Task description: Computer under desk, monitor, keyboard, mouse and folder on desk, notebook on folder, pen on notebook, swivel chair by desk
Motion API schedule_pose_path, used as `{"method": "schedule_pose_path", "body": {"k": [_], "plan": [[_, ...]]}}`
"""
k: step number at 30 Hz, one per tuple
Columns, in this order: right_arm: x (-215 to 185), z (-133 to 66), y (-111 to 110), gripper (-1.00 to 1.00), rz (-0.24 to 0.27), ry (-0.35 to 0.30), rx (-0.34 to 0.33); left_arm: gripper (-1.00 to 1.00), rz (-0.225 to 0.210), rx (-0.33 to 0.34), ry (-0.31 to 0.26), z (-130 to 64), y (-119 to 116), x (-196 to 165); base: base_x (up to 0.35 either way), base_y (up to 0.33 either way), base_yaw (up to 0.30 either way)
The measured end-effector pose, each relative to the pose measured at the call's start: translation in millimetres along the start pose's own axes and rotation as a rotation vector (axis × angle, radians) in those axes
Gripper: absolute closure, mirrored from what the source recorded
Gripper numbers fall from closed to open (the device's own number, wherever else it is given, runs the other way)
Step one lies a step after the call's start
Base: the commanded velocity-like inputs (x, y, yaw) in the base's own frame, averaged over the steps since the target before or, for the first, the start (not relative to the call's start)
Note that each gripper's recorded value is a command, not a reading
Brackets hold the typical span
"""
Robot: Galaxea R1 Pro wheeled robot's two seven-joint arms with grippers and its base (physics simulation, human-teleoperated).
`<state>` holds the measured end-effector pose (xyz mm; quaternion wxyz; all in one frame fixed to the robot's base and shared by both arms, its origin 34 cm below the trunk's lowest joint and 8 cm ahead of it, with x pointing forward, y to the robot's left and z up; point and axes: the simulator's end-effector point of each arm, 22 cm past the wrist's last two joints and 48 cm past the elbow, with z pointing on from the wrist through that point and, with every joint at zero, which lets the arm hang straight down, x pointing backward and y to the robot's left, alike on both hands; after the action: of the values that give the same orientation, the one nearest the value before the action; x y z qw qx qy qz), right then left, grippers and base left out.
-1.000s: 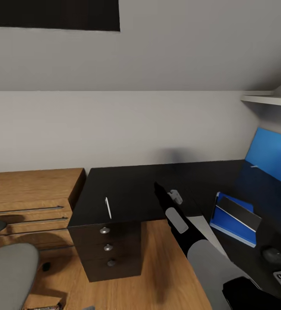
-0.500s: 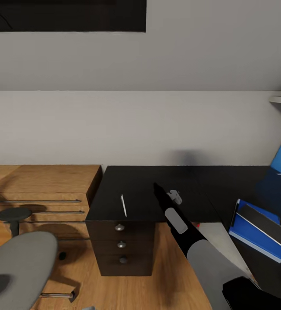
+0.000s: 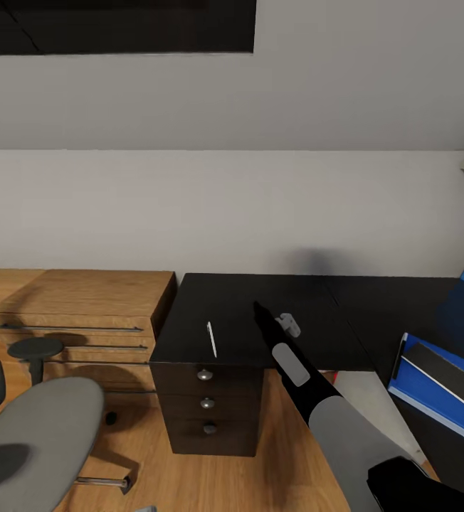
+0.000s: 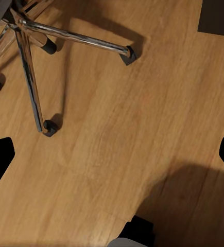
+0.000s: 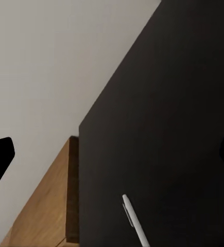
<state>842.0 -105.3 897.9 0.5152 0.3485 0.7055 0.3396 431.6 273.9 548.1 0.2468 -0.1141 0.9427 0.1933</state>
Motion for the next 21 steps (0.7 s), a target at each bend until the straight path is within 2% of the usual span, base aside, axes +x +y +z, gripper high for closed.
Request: {"method": "schedule_pose_path", "body": {"k": [4, 7, 14, 15, 16, 17, 18, 19, 21], "plan": [[-7, -0.1, 2, -1.00, -0.021, -0.029, -0.006, -1.00, 0.000, 0.000, 0.000, -0.1, 0, 0, 0.000, 0.000, 0.001], [-16, -0.7, 4, -1.00, -0.061, -0.074, -0.014, -1.00, 0.000, 0.000, 0.000, 0.0, 0, 0, 0.000, 0.000, 0.000], [-32, -2.8, 5, -1.00, -0.223, -0.154, -0.002, -1.00, 0.000, 0.000, 0.000, 0.0, 0, 0, 0.000, 0.000, 0.000], [-36, -3.4, 0, -1.00, -0.278, -0.168, 0.024, -1.00, 0.000, 0.000, 0.000, -0.1, 0, 0, 0.000, 0.000, 0.000], [-37, -3.8, -2, -1.00, -0.309, -0.174, 0.041, -1.00, 0.000, 0.000, 0.000, -0.1, 0, 0, 0.000, 0.000, 0.000], [-37, -5.1, -13, -1.00, -0.447, -0.167, 0.113, -1.00, 0.000, 0.001, 0.000, -0.2, 0, 0, 0.000, 0.000, 0.000], [-35, -5.5, -16, -1.00, -0.492, -0.155, 0.135, -1.00, 0.000, 0.001, 0.000, -0.2, 0, 0, 0.000, 0.000, 0.000], [-29, -6.3, -24, -1.00, -0.577, -0.119, 0.179, -1.00, 0.000, 0.001, 0.000, -0.2, 0, 0, 0.000, 0.000, 0.000], [-22, -7.8, -32, -1.00, -0.663, -0.075, 0.225, -1.00, 0.000, 0.001, 0.000, -0.2, -1, 0, 0.000, 0.000, 0.000]]}}
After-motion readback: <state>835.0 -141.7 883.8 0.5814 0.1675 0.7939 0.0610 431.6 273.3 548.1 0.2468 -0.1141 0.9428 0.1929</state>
